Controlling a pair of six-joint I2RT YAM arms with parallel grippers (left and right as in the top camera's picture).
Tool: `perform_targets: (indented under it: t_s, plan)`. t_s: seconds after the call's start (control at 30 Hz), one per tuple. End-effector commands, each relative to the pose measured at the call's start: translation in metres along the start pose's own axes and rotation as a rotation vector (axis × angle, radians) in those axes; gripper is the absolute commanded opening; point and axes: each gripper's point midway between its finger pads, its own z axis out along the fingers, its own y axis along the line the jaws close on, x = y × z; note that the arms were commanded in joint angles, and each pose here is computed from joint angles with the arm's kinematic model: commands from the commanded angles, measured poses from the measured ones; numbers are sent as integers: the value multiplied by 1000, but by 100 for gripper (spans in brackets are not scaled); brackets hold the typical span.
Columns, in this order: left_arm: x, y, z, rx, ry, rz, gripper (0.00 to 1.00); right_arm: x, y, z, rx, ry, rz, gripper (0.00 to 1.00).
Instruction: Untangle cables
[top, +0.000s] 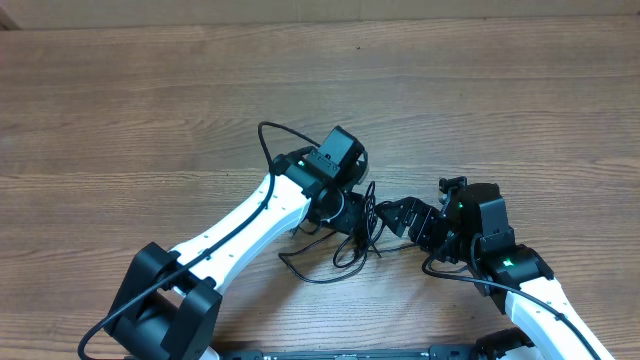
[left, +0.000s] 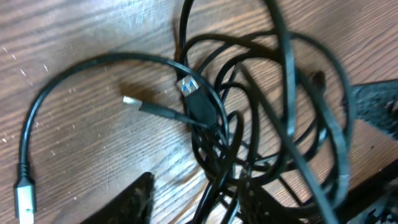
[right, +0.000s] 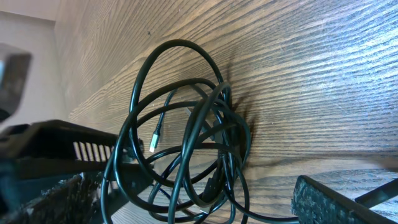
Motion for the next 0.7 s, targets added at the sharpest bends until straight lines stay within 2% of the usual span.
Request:
perform_targets:
  t_s: [0.0,0.2,0.4,0.5,0.57,0.6,0.67]
  plan:
    - [10,1,11,7,39,11,42,-3,-2,0,6,-15,-4,100]
    - [5,-6,11,38,22,16,37,-3,-2,0,8,-17,-3,100]
    - [-4,-19,16,60,-20,53,36,-3,-2,0,8,-16,-3,100]
    - [-5,-23,24,60,-21,50,28,-3,-2,0,7,-16,-3,100]
    - [-5,-22,32,50,-12,53,9,-3,-2,0,7,-16,1,100]
    - [-4,-21,35,45,-6,52,4,-3,-2,0,7,-16,1,100]
    - [-1,-18,42,35,14,46,4,-3,-2,0,7,-16,5,100]
